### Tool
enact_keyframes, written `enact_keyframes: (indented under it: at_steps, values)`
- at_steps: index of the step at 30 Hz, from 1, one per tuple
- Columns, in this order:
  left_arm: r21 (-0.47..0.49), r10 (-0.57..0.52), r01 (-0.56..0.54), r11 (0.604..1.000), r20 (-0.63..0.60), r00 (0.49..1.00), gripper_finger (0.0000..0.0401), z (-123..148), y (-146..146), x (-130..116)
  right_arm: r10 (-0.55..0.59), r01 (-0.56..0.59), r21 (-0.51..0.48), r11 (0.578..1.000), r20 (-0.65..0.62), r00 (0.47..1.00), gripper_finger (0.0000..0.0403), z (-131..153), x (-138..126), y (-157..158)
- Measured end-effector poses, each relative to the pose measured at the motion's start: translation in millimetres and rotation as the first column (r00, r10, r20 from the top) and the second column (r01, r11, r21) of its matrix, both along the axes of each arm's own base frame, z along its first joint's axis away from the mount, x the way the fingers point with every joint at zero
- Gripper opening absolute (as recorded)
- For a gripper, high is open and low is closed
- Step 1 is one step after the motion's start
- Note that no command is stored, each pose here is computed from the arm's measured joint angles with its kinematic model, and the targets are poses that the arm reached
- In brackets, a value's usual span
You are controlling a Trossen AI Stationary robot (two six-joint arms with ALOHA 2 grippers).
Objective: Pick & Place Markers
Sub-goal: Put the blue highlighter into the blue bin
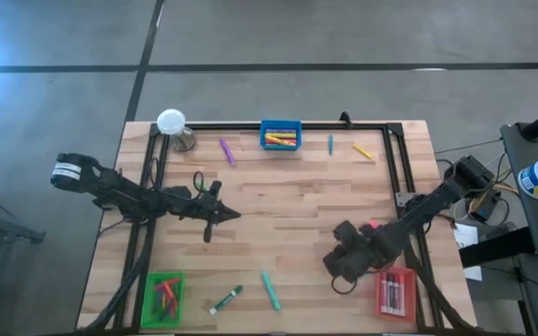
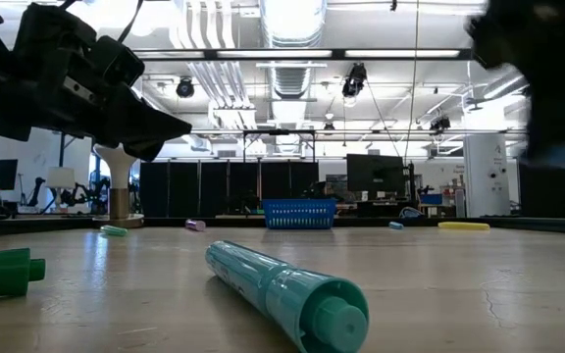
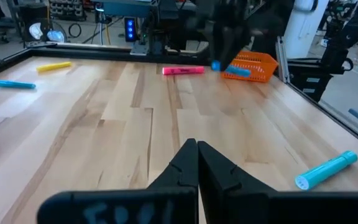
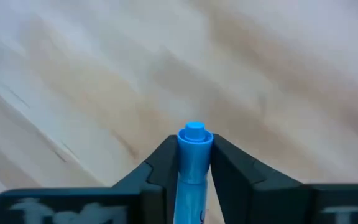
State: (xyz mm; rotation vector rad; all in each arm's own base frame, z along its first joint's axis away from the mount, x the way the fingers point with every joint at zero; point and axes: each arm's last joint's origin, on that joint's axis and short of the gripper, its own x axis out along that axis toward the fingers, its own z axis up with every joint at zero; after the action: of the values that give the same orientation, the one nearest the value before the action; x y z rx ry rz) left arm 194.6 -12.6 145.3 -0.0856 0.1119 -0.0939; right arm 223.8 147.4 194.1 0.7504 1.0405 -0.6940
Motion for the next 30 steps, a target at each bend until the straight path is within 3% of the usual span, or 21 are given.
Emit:
enact_keyframes:
  at_steps: [3, 7, 10, 15, 19, 24, 30]
  values:
    - [0.011, -0.001, 0.001, 1.0, 0.0, 1.0, 0.0, 0, 0, 0, 0.089, -0.078, -0.137, 0.988, 0.076, 0.993, 0.0081, 16, 17, -13]
    - [0.029, -0.003, 0.003, 1.0, 0.001, 1.0, 0.0, 0, 0, 0, 0.221, -0.176, -0.332, 0.927, 0.104, 0.97, 0.0074, 32, 51, -49]
    - [0.03, -0.003, 0.003, 1.0, 0.001, 1.0, 0.0, 0, 0, 0, 0.312, -0.241, -0.458, 0.856, 0.085, 0.946, 0.0072, 47, 78, -90]
    - [0.03, -0.003, 0.003, 1.0, -0.002, 1.0, 0.0, -1, 0, 0, 0.44, -0.313, -0.64, 0.702, 0.044, 0.897, 0.0073, 78, 115, -175]
    - [0.031, -0.004, 0.004, 1.0, -0.005, 1.0, 0.0, -1, 0, 0, 0.538, -0.353, -0.699, 0.622, 0.054, 0.841, 0.0073, 83, 137, -245]
    - [0.03, -0.004, 0.004, 1.0, -0.01, 1.0, 0.0, -1, 0, 0, 0.561, -0.456, -0.724, 0.517, -0.115, 0.82, 0.0074, 69, 158, -313]
    - [0.022, -0.003, 0.003, 1.0, -0.016, 1.0, 0.0, -2, 0, 0, 0.572, -0.527, -0.696, 0.488, -0.201, 0.795, 0.0074, 44, 181, -363]
